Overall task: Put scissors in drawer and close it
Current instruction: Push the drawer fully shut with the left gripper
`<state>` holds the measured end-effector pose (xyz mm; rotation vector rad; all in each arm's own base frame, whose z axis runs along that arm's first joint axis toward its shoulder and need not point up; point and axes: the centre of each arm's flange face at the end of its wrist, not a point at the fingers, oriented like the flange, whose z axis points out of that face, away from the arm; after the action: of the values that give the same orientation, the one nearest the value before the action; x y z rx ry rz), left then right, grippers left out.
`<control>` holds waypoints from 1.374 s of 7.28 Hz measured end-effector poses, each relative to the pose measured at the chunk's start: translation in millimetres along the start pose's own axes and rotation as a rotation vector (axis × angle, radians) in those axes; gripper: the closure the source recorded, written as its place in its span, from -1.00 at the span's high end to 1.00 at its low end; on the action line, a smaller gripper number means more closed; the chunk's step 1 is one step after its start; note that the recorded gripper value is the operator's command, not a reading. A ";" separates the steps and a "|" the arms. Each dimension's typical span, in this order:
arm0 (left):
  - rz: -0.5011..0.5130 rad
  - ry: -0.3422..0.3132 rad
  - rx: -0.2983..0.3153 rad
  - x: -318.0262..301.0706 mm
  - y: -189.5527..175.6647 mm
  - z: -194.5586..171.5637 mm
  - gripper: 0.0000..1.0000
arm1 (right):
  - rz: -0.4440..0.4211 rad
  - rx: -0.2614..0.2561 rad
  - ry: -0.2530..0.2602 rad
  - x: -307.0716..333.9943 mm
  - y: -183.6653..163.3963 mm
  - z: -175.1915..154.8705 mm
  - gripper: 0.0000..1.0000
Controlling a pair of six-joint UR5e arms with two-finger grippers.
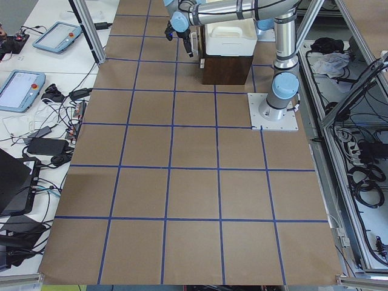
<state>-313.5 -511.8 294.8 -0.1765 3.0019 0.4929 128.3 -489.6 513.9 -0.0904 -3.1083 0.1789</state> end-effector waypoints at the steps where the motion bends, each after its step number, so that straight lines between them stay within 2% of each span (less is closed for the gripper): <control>1: 0.002 -0.002 -0.005 0.4 2.6 2.1 1.00 | 0.000 0.003 -0.004 -0.4 0.0 -0.5 1.00; 7: 0.005 -0.019 -0.050 -2.5 14.0 9.5 1.00 | -0.001 0.003 0.009 0.9 -0.4 -0.1 1.00; 10: 0.000 -0.020 -0.082 -2.5 14.4 14.8 1.00 | 0.001 0.001 -0.002 -0.2 0.0 -0.3 1.00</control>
<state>-311.8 -493.2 285.7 -0.1771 2.9641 0.6144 128.5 -489.6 514.2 -0.0919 -3.1100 0.1814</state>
